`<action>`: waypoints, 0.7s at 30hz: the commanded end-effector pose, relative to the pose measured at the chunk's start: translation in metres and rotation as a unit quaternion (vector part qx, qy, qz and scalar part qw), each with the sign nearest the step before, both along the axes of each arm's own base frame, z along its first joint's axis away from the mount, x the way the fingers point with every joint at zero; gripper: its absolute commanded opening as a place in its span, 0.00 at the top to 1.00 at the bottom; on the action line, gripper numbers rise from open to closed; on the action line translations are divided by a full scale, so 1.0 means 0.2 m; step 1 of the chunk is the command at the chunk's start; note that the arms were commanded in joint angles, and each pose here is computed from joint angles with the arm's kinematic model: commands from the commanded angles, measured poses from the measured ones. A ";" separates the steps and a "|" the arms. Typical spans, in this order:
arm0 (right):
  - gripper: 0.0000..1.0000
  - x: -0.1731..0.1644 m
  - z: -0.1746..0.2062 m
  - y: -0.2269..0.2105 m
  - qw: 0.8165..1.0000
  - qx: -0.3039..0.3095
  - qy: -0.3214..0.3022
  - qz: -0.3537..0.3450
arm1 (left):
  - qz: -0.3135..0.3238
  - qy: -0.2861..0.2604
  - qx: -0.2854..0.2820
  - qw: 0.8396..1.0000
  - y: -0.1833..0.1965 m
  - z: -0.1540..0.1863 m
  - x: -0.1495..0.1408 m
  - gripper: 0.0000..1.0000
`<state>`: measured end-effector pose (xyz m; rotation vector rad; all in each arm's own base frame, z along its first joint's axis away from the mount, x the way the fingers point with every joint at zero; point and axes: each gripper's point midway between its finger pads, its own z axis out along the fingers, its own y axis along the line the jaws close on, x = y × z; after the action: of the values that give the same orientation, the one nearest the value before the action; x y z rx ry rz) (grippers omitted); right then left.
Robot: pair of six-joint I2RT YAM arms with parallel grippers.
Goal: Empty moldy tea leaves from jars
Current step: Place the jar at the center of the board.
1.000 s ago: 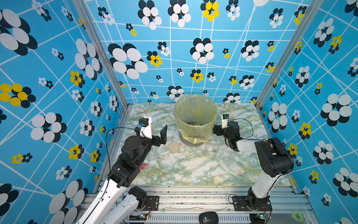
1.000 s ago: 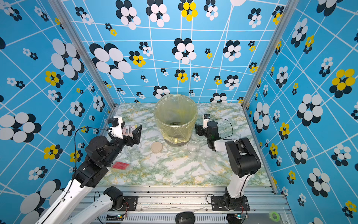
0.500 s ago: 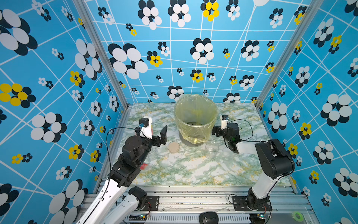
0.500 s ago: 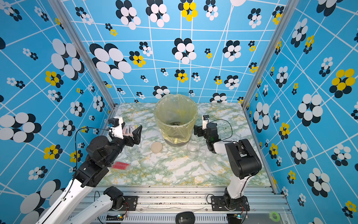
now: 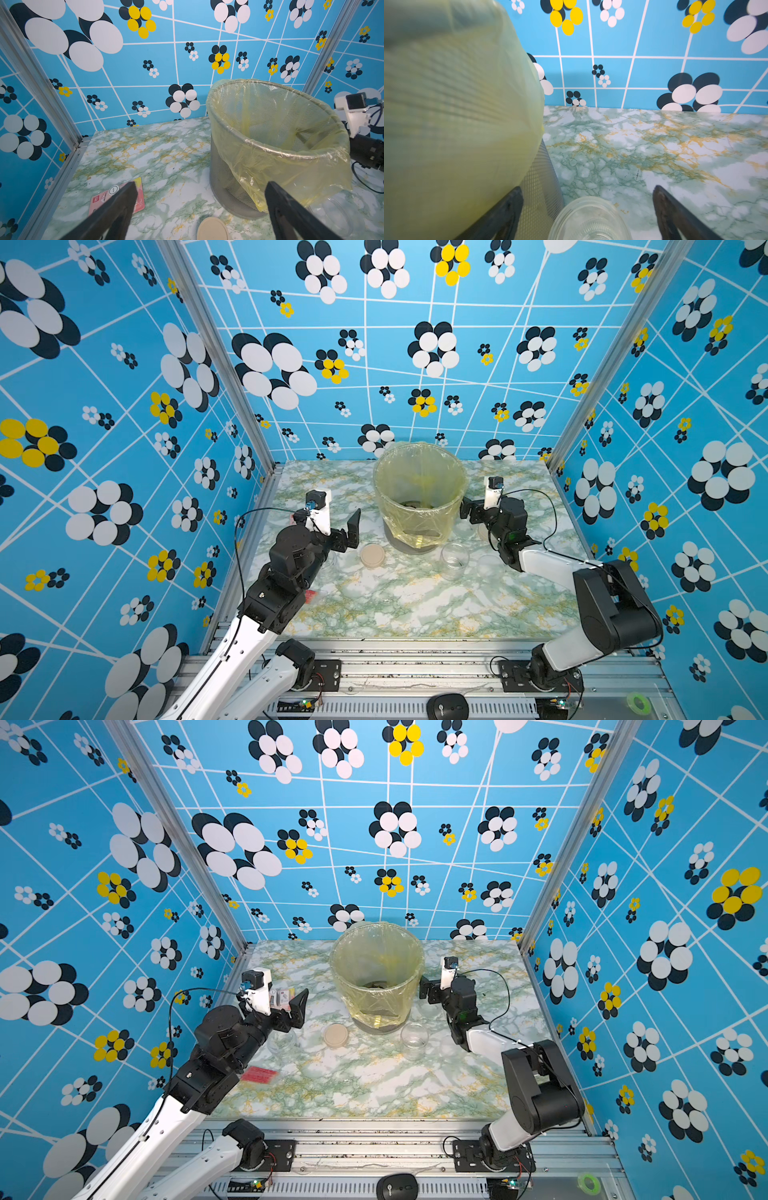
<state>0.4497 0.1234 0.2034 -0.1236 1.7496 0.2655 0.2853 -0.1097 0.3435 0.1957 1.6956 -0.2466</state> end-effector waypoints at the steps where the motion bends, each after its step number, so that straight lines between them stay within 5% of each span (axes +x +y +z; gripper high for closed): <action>1: 0.01 -0.07 0.04 -0.06 1.000 -0.007 0.000 -0.027 | 0.004 -0.004 0.015 1.000 0.02 0.04 0.00 0.01; 12: 0.01 -0.30 0.23 -0.29 0.994 -0.005 -0.014 -0.106 | 0.020 0.055 0.044 0.997 0.10 -0.07 0.03 0.01; 21: 0.01 -0.50 0.07 -0.54 0.977 -0.040 0.003 -0.209 | 0.078 0.125 0.051 0.988 0.22 -0.36 0.19 0.01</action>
<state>0.3590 0.0384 0.2408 0.1165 1.6989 0.0108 0.3137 -0.0723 0.2893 0.1419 1.9233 -0.0843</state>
